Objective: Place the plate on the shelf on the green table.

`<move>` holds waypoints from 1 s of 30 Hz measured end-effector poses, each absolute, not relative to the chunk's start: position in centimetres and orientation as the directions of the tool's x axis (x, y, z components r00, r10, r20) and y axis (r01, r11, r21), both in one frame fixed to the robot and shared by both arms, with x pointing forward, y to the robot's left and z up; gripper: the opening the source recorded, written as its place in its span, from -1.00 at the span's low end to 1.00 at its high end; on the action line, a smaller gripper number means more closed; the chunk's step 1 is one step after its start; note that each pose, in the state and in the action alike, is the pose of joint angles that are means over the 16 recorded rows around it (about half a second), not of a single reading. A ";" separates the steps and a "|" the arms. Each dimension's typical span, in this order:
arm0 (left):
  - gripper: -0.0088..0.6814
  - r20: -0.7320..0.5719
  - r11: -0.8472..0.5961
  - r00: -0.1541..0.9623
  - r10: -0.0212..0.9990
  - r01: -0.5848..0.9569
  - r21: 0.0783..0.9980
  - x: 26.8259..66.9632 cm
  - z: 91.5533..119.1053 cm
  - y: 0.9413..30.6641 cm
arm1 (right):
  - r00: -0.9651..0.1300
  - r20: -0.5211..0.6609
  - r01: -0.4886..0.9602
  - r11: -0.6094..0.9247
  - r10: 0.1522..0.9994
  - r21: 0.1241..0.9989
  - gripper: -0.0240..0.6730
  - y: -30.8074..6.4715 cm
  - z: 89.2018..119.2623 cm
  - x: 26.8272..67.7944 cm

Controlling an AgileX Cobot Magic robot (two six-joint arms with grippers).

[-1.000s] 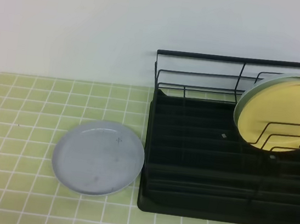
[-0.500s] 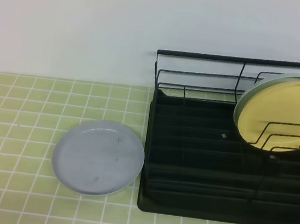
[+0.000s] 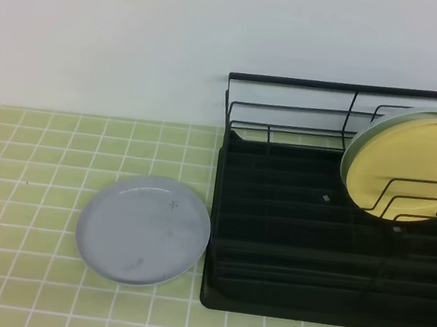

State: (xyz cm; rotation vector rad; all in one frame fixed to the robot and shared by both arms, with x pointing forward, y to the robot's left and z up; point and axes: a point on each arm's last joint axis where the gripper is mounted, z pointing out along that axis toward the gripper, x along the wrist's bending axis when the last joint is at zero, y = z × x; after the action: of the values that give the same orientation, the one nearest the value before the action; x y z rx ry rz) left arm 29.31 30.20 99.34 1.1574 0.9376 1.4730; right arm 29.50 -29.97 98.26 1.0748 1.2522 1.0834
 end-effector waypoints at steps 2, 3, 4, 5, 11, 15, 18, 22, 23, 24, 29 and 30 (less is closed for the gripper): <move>-0.97 0.189 -0.197 -0.055 0.980 -0.275 0.941 29.2 99.7 30.3 | 0.027 -0.168 -0.118 0.170 0.985 0.978 -0.94 -29.9 99.1 29.4; -0.97 0.185 -0.195 -0.061 0.981 -0.292 0.936 29.2 99.9 30.3 | 0.030 -0.167 -0.168 0.170 0.985 0.971 -0.94 -29.8 99.6 29.4; -0.97 0.181 -0.193 -0.067 0.981 -0.309 0.931 29.1 100.0 30.3 | 0.033 -0.167 -0.217 0.170 0.985 0.961 -0.94 -29.8 100.0 29.3; -0.97 0.176 -0.191 -0.074 0.982 -0.329 0.925 29.0 100.1 30.4 | 0.036 -0.166 -0.265 0.170 0.985 0.949 -0.94 -29.7 100.4 29.2; -0.97 0.130 -0.157 -0.093 0.987 -0.426 0.891 28.7 101.1 30.5 | 0.048 -0.158 -0.497 0.161 0.986 0.852 -0.94 -29.5 102.5 28.3; -0.97 0.099 -0.126 -0.083 0.992 -0.456 0.881 28.5 101.8 30.5 | 0.050 -0.154 -0.575 0.155 0.987 0.803 -0.94 -29.4 103.3 27.8; -0.97 0.083 -0.105 -0.069 0.994 -0.461 0.881 28.3 102.7 30.5 | 0.051 -0.155 -0.586 0.155 0.987 0.796 -0.94 -29.4 103.5 27.7; -0.97 0.068 -0.079 -0.041 0.997 -0.436 0.896 28.0 104.2 30.3 | 0.054 -0.162 -0.542 0.165 0.985 0.824 -0.94 -29.4 103.9 27.9; -0.97 0.067 -0.074 -0.033 0.997 -0.423 0.903 27.9 104.7 30.3 | 0.054 -0.164 -0.523 0.168 0.985 0.835 -0.94 -29.5 104.1 27.9; -0.97 0.066 -0.071 -0.024 0.997 -0.407 0.911 27.8 105.1 30.3 | 0.055 -0.166 -0.502 0.171 0.985 0.848 -0.94 -29.5 104.2 27.9; -0.97 0.065 -0.055 0.021 0.998 -0.303 0.952 27.2 106.8 30.0 | 0.061 -0.177 -0.366 0.187 0.982 0.911 -0.94 -29.7 105.1 27.9; -0.97 0.061 -0.050 0.031 0.998 -0.281 0.958 27.1 107.1 29.9 | 0.062 -0.180 -0.332 0.190 0.982 0.924 -0.94 -29.8 105.3 27.9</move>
State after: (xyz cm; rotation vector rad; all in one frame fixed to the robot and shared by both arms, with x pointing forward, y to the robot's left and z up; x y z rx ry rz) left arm 27.11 29.91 107.06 1.0551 0.9425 1.3421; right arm 27.90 -29.79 105.31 0.8369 1.0179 1.1929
